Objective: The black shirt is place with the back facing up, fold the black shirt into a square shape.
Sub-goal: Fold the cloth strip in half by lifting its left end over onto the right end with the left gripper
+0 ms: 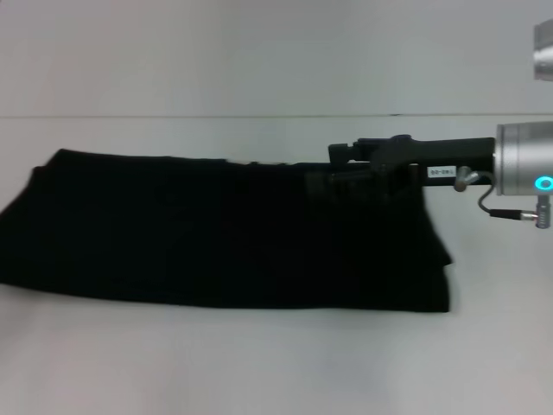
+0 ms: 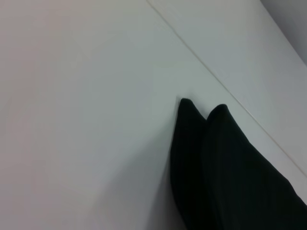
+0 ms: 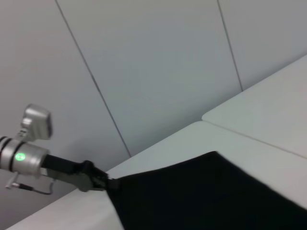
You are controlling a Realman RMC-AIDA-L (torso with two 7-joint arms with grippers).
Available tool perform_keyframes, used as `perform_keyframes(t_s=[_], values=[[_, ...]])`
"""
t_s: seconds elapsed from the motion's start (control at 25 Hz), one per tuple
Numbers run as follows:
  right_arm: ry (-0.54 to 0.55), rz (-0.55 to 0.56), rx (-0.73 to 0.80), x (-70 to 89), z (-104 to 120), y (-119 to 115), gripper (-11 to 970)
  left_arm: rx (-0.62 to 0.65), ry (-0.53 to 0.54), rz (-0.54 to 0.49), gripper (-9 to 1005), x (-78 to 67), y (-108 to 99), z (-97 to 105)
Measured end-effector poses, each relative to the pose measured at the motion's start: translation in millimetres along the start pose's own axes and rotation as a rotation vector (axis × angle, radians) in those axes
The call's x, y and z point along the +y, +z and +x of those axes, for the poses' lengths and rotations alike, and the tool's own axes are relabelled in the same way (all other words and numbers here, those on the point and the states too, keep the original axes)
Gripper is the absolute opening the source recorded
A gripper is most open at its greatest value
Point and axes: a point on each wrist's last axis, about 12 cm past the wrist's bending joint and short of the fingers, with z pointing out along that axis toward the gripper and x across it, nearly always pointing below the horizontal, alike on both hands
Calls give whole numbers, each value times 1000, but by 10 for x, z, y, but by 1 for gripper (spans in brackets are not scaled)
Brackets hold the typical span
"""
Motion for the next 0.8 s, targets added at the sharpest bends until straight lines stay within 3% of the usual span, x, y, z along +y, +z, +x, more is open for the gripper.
perform_keyframes(t_s=[0.24,0.44,0.56,0.68,0.8], values=[[-2,5,-6,10,-11,68,915,-43,-2,-41,22,140,-272,-62],[11,12,-11,1,28,39,915,-32,37,-3,23,-11,-221,-186],[28,25,-18,-20,85,-36,915,5,90,87,23,-290,-108,-321],[49,51,-55,-50,163,-166,915,55,165,215,24,-672,44,-425],[82,93,-114,-100,257,-366,915,136,272,372,24,-1222,300,-485]])
